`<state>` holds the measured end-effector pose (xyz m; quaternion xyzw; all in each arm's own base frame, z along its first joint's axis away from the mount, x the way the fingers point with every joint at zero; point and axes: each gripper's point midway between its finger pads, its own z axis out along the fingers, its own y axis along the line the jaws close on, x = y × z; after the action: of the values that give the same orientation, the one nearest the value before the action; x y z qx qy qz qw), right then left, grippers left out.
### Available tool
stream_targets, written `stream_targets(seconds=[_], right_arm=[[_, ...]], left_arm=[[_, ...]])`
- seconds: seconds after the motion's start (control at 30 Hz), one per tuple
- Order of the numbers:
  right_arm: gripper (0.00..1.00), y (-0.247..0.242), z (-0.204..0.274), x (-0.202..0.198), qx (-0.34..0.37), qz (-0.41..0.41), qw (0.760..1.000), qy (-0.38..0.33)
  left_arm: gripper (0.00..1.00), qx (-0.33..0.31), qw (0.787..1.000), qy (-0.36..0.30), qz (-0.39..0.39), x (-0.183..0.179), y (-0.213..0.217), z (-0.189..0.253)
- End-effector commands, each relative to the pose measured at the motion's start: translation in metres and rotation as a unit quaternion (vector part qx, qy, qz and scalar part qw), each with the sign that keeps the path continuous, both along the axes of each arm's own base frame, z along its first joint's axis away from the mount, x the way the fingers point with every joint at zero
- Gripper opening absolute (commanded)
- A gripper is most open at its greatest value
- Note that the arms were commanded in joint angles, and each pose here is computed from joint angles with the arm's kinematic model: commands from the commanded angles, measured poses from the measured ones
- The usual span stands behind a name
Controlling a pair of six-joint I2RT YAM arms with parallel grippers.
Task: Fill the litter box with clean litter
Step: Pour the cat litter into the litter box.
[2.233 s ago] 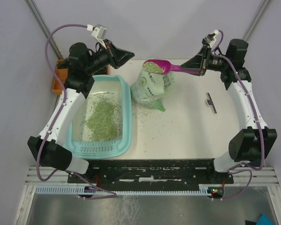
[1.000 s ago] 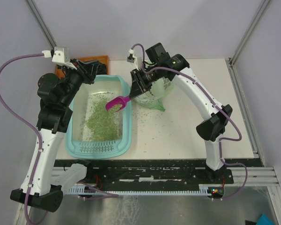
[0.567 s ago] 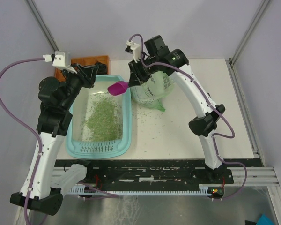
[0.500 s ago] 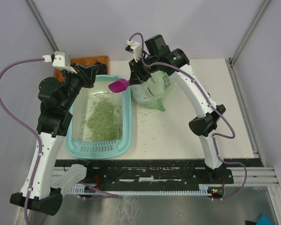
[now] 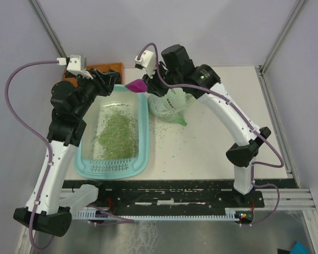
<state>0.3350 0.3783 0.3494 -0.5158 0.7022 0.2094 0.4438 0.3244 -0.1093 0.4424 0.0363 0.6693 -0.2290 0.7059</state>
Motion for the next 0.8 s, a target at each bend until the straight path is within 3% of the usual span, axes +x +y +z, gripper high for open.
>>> stream_targets(seconds=[0.0,0.13,0.23,0.27,0.43,0.6,0.77], right_arm=[[0.02,-0.055,0.078,0.032,0.037,-0.096,0.987,-0.121],[0.02,-0.126,0.096,0.051,0.003,-0.184,0.971,-0.155],[0.02,-0.192,0.102,0.063,-0.022,-0.263,0.951,-0.162],[0.02,-0.261,0.112,0.074,-0.038,-0.348,0.921,-0.171],[0.01,-0.373,0.108,0.078,-0.062,-0.475,0.865,-0.148],[0.01,-0.452,0.027,0.064,-0.08,-0.537,0.84,0.004],[0.02,-0.458,-0.031,0.047,-0.045,-0.518,0.842,0.143]], left_arm=[[0.41,-0.005,0.999,-0.02,-0.042,0.017,-0.018,0.009],[0.4,-0.017,0.995,-0.013,-0.097,0.04,-0.043,0.007],[0.46,-0.025,0.991,-0.018,-0.132,0.056,-0.058,0.013],[0.5,-0.029,0.987,-0.017,-0.16,0.076,-0.071,0.01],[0.51,-0.048,0.968,0.004,-0.246,0.105,-0.104,-0.009],[0.51,-0.069,0.944,0.058,-0.317,0.135,-0.131,-0.051],[0.52,-0.103,0.929,0.089,-0.343,0.156,-0.145,-0.072]])
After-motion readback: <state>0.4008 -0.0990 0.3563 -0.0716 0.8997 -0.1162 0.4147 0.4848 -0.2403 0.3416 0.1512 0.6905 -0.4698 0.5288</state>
